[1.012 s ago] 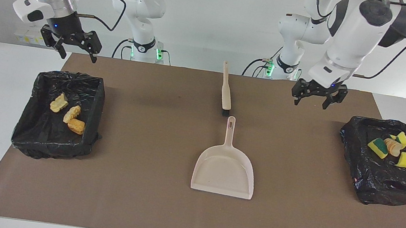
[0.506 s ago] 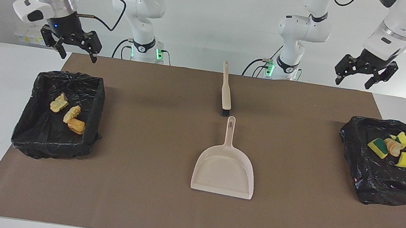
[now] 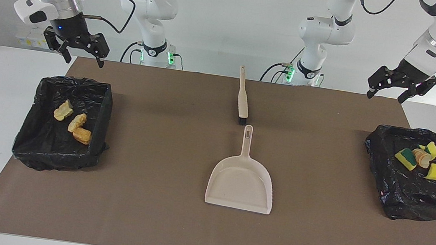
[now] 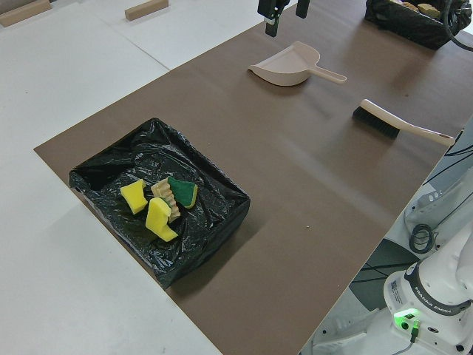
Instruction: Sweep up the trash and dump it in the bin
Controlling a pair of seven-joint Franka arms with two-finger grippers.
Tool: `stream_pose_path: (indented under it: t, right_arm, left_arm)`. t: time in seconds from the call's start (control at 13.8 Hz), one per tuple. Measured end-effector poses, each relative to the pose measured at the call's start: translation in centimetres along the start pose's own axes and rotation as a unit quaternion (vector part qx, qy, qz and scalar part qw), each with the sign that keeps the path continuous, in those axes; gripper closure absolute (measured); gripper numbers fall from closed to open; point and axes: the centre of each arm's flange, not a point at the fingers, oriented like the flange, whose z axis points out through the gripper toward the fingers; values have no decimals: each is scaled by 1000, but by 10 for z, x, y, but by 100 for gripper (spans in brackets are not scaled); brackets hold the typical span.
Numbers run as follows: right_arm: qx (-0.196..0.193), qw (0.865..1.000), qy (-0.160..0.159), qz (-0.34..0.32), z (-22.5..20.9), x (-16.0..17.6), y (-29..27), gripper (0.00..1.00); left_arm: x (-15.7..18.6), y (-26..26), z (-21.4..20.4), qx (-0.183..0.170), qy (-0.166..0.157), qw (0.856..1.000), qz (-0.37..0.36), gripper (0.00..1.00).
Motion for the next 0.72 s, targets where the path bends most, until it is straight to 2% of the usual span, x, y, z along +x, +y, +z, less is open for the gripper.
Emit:
stream_pose_path:
  t: [0.43, 0.72]
  right_arm:
    - [0, 1000, 0, 0, 0, 0, 0, 0]
    - [0, 1000, 0, 0, 0, 0, 0, 0]
  left_arm:
    - [0, 1, -4, 0, 5, 1000, 2, 0]
    - [-1, 2, -4, 0, 5, 1000, 29, 0]
